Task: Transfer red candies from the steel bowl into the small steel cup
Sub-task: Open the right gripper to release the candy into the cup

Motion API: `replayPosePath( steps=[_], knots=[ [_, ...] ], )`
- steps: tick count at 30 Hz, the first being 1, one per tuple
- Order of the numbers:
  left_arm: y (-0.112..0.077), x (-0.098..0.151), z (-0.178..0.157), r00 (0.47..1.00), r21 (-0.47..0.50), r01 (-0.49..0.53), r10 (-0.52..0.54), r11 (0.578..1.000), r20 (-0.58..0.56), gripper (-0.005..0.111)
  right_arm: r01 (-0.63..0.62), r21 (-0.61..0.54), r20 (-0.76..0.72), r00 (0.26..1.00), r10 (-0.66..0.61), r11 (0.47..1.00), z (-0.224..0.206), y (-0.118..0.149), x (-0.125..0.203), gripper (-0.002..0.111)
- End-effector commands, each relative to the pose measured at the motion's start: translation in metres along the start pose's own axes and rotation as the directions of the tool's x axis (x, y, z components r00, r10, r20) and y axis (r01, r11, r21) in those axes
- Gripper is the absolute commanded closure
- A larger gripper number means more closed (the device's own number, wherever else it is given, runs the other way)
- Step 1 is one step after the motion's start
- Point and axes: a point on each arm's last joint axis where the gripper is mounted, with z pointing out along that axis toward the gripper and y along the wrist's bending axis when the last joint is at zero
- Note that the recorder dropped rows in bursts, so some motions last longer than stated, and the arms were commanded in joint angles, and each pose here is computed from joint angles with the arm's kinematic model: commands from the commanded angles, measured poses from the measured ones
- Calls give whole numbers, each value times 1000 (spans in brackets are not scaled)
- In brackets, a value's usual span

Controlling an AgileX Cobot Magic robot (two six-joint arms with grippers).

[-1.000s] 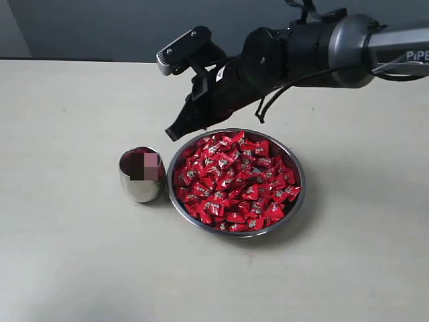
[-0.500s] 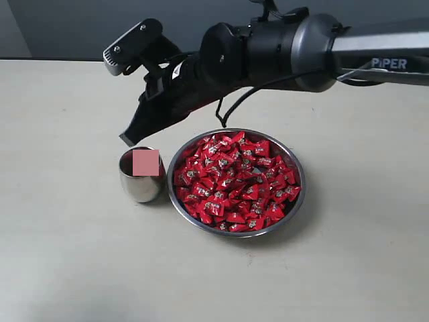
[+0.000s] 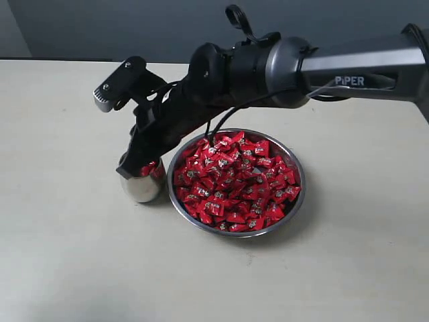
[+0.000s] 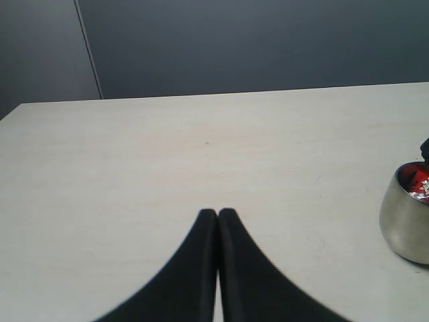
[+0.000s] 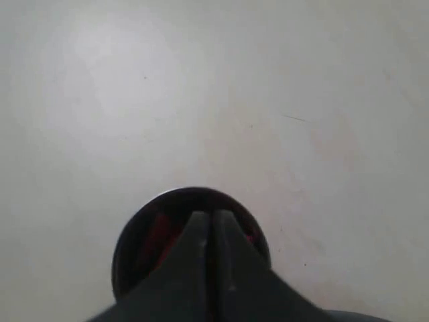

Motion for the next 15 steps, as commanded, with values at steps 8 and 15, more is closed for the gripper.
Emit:
replayPosePath(
  steps=[8, 15],
  knots=[
    [0, 1, 0, 1000, 0, 4, -4, 1000, 3, 106, 19, -11, 49, 999, -18, 1000, 1, 2, -5, 109],
    [0, 1, 0, 1000, 0, 4, -4, 1000, 3, 106, 41, -1, 49, 998, -41, 999, 1, 1, -5, 98]
  ],
)
